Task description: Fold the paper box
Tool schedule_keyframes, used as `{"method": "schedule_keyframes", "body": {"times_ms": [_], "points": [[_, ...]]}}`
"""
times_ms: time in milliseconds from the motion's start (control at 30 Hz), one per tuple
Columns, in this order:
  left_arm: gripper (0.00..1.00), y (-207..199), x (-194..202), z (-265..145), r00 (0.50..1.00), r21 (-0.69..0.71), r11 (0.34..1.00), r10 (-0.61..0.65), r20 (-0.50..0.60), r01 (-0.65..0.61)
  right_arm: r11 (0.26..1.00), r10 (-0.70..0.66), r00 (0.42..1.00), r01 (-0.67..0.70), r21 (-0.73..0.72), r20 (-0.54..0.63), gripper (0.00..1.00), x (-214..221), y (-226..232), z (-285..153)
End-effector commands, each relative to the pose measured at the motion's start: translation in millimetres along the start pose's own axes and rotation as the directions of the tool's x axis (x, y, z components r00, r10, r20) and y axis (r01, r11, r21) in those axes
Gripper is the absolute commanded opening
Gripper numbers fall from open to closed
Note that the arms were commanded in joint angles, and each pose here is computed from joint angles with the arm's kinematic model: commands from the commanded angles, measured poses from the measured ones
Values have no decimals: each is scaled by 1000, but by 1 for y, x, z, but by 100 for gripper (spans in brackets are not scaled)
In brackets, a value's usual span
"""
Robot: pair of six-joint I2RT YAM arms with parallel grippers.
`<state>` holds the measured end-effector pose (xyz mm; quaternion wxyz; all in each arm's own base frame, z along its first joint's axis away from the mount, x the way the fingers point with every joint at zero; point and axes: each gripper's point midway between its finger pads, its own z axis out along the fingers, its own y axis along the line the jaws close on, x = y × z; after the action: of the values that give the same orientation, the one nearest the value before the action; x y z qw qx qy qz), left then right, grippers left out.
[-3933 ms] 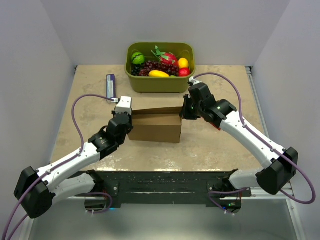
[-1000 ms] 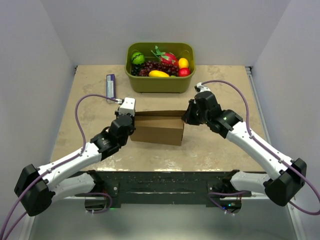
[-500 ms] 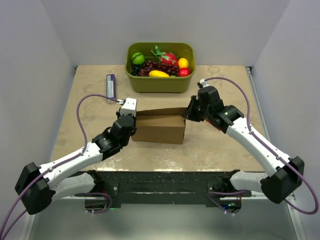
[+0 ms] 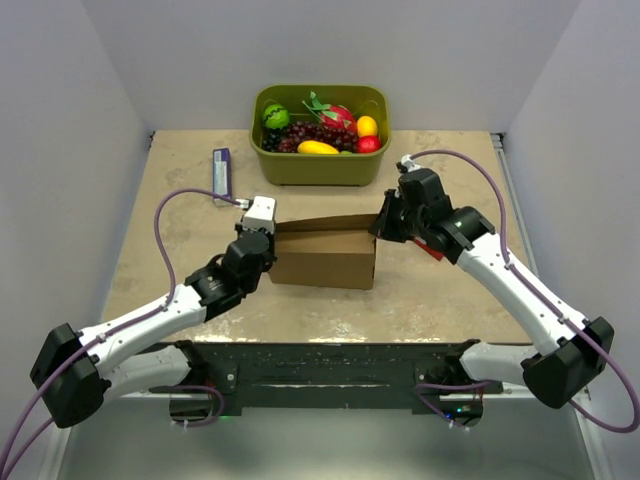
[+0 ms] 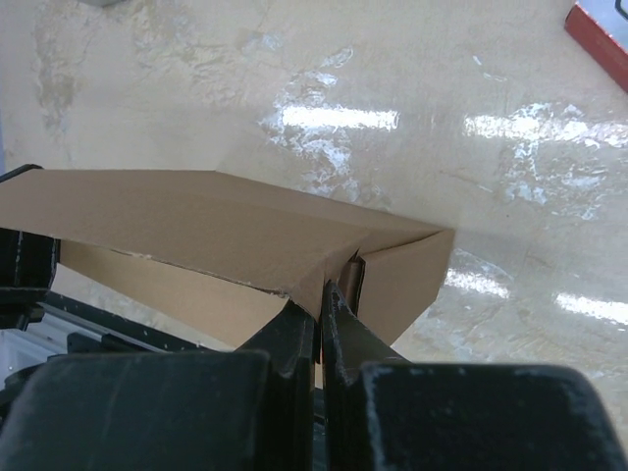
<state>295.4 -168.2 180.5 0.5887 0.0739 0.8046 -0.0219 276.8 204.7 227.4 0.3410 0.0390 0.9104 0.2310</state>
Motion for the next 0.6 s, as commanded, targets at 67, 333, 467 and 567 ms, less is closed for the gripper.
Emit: {"method": "schedule_keyframes", "body": {"times_ms": [67, 333, 467, 567], "points": [[8, -10, 55, -7, 972, 95, 986, 155, -179, -140, 981, -30, 986, 60, -182, 162, 0, -47, 50, -39], [8, -10, 54, -7, 972, 93, 986, 154, -176, -139, 985, -96, 990, 110, -132, 108, 0, -38, 39, -28], [8, -10, 54, -7, 972, 94, 986, 154, -177, -139, 985, -128, 989, 135, -106, 76, 0, -32, 33, -21], [8, -10, 55, -7, 971, 94, 986, 156, -180, -141, 985, -143, 988, 148, -95, 55, 0, -28, 30, -18]]}}
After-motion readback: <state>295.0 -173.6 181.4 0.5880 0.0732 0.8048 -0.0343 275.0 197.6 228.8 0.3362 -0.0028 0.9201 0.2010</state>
